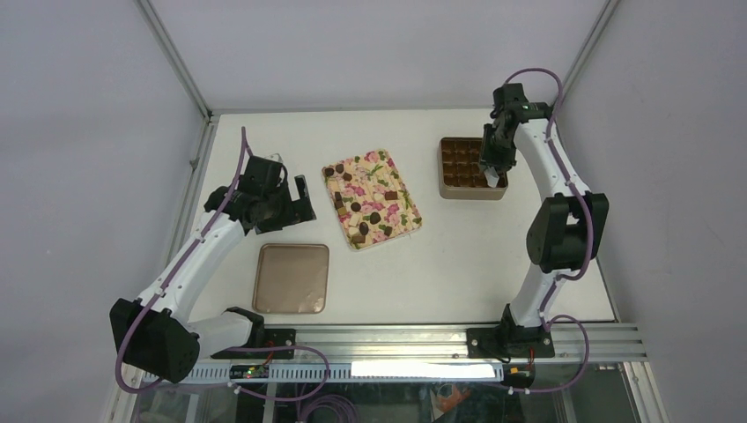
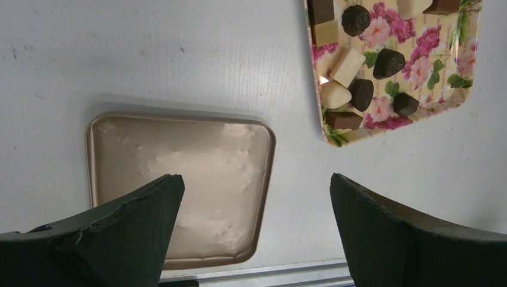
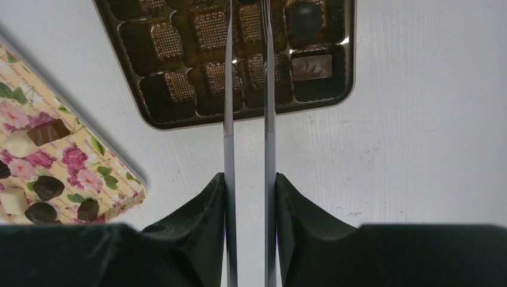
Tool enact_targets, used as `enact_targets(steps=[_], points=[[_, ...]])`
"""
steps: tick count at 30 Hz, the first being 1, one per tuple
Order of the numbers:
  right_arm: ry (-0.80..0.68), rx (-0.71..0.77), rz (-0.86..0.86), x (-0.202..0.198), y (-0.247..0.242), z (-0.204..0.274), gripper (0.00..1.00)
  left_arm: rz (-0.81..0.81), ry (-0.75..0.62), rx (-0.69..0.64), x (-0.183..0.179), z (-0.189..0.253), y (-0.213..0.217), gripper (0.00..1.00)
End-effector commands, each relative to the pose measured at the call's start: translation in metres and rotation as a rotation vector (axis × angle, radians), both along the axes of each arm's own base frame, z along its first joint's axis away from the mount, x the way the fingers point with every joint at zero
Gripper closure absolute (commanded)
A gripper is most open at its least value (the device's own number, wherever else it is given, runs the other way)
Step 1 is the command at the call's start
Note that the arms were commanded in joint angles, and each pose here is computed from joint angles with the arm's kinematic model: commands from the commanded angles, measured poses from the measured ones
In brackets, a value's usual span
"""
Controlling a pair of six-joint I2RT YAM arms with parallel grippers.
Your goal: Pack the chocolate
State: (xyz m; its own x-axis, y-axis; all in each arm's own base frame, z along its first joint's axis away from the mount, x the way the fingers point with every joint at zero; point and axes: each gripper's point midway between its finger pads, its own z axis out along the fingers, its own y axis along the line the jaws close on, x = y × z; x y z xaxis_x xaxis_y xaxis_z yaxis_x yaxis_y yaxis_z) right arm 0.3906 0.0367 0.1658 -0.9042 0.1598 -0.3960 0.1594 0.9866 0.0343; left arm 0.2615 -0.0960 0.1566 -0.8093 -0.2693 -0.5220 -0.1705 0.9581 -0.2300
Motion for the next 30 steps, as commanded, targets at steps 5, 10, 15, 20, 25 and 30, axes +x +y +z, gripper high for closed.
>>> enact_targets(steps=[5,10,15,20,25,30], points=[[-0.066,0.006,-0.005,0.024,-0.003,-0.002,1.00,-0.008,-0.059,-0.014,0.013,0.013,-0.002,0.01],[-0.082,0.011,-0.014,0.032,-0.003,-0.004,1.00,-0.008,-0.059,-0.013,0.014,0.013,-0.002,0.01],[-0.056,0.008,-0.016,0.034,-0.003,-0.012,1.00,-0.005,-0.058,-0.010,0.014,0.013,-0.001,0.01],[-0.046,0.012,-0.014,0.036,-0.002,-0.015,0.71,-0.004,-0.058,-0.006,0.013,0.011,0.000,0.01],[-0.069,0.019,-0.016,0.033,-0.001,-0.004,0.66,-0.002,-0.063,-0.007,0.012,0.012,0.000,0.01],[-0.081,0.014,-0.008,0.028,-0.002,0.005,0.62,-0.005,-0.059,-0.013,0.011,0.012,-0.001,0.01]])
